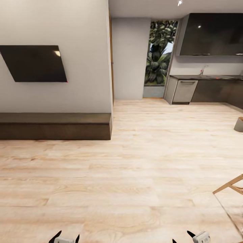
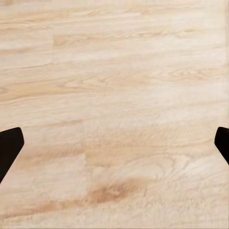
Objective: Put the three can of soda from the living room inside the tash can in the kitchen.
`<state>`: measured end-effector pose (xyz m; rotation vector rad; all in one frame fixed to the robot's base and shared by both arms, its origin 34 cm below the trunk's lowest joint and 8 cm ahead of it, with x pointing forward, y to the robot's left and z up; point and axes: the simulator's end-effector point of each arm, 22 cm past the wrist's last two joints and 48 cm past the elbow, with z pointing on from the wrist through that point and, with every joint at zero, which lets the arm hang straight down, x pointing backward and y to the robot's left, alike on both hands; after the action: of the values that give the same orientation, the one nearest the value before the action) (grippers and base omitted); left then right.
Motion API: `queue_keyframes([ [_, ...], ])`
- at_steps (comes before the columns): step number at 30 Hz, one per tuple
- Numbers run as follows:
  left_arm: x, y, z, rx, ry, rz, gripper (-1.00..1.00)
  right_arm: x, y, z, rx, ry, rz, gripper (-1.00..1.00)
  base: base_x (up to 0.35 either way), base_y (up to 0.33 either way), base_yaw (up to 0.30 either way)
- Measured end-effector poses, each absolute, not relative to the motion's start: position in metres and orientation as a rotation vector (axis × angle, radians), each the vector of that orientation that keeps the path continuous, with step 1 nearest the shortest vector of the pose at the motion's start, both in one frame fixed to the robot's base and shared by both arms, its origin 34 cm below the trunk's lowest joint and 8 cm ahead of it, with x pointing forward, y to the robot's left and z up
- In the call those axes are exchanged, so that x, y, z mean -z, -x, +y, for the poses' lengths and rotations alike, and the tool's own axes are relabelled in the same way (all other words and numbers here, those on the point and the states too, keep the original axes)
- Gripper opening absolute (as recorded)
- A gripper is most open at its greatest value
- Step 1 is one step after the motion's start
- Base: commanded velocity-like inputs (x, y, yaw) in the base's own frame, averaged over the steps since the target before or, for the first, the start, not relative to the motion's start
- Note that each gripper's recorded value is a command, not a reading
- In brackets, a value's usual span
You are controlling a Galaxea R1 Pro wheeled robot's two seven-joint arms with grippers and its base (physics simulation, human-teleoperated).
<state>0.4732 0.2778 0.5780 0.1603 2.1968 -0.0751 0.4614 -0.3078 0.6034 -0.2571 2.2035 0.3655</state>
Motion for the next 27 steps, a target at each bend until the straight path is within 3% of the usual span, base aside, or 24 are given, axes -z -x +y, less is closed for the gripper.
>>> queue_keyframes([
  [14,-0.5758,-0.4716,0.2784,0.075,-0.162,2.204,1.00,-0.6010,-0.4598,-0.3072,-0.367,0.259,2.211,1.00,0.328,0.000,-0.213],
  [27,-0.5756,-0.4714,0.2785,0.074,-0.161,2.204,1.00,-0.6009,-0.4598,-0.3074,-0.367,0.258,2.211,1.00,0.328,0.000,-0.055],
])
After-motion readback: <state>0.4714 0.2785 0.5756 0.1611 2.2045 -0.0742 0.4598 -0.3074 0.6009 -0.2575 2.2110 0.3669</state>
